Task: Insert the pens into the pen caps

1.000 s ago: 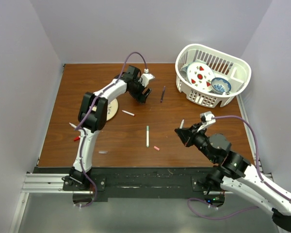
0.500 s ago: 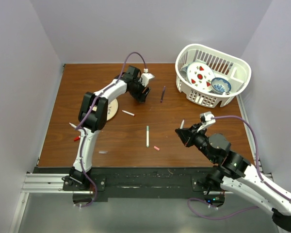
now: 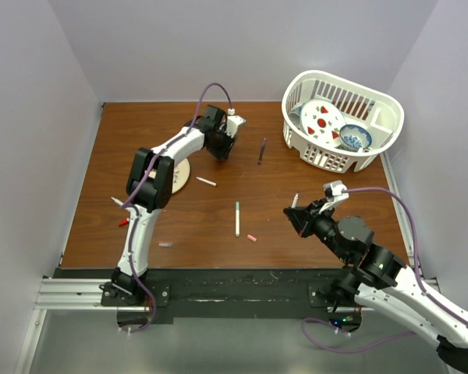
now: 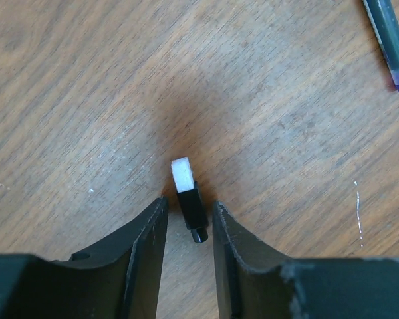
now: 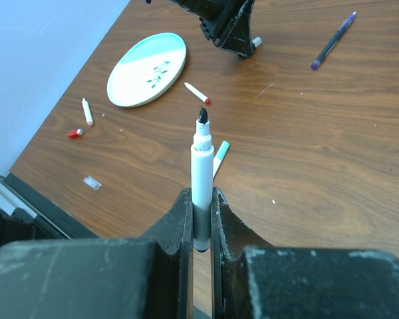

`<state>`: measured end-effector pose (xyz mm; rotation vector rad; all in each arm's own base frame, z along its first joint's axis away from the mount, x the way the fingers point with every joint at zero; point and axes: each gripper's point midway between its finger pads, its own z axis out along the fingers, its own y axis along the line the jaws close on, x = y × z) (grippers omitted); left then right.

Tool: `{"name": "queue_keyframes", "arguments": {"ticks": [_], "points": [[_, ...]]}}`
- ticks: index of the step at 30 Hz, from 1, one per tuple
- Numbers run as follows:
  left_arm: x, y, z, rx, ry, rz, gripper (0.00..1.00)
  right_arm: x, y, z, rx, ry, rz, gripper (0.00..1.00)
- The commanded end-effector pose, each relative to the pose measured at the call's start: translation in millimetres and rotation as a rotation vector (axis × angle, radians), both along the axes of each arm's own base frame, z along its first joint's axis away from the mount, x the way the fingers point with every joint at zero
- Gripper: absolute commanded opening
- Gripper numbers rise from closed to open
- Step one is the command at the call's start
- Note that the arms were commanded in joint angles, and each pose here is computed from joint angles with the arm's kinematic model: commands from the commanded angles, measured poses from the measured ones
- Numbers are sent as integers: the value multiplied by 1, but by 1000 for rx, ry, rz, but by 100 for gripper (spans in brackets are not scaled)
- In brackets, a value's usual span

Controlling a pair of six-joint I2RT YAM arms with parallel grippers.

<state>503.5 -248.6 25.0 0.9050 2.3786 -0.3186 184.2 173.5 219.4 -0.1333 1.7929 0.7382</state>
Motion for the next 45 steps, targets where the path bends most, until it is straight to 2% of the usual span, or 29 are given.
{"name": "queue_keyframes", "arguments": {"ticks": [1,9,12,20,24,27,29,30,31,32,33,34,35,36,37,39,40,45], "points": [[-3,3,-3,-4,40,45,39,-1,2,25,51,-27,7,0],[-4,-3,-11,-34,71,47,43,-6,2,23,80,-6,18,0],[-5,-2,-13,-31,78,58,41,-8,0,24,92,-3,16,0],[2,-1,0,-46,33,108,21,-10,-1,26,92,4,20,0],[-4,-9,9,-101,49,97,6,-11,-1,30,103,1,23,0],[-15,-22,25,-193,86,88,2,-13,4,29,107,12,47,0],[-30,-37,50,-329,126,97,0,-15,14,26,105,29,89,0],[-48,-38,44,-366,176,102,0,-17,19,22,103,39,116,0],[-50,-55,91,-505,107,40,0,-18,24,21,104,45,139,0],[-59,-62,109,-600,130,61,0,-21,33,21,104,43,184,0],[-90,-63,100,-669,218,43,0,-24,37,20,98,42,213,0],[-89,-73,163,-842,107,13,0,-25,41,20,94,39,237,0],[-101,-75,179,-914,107,-6,0,-29,49,21,93,29,289,0],[-126,-73,172,-963,165,-24,0,-32,53,21,96,29,314,0],[-137,-76,216,-1083,113,-77,0,-33,57,21,97,29,334,0],[-164,-74,223,-1149,144,-111,0,-37,67,24,124,17,385,0],[-178,-73,250,-1213,106,-162,0,-37,70,31,153,-7,397,0],[-246,-80,280,-1334,104,-270,0,-37,89,23,205,11,456,0]]}}
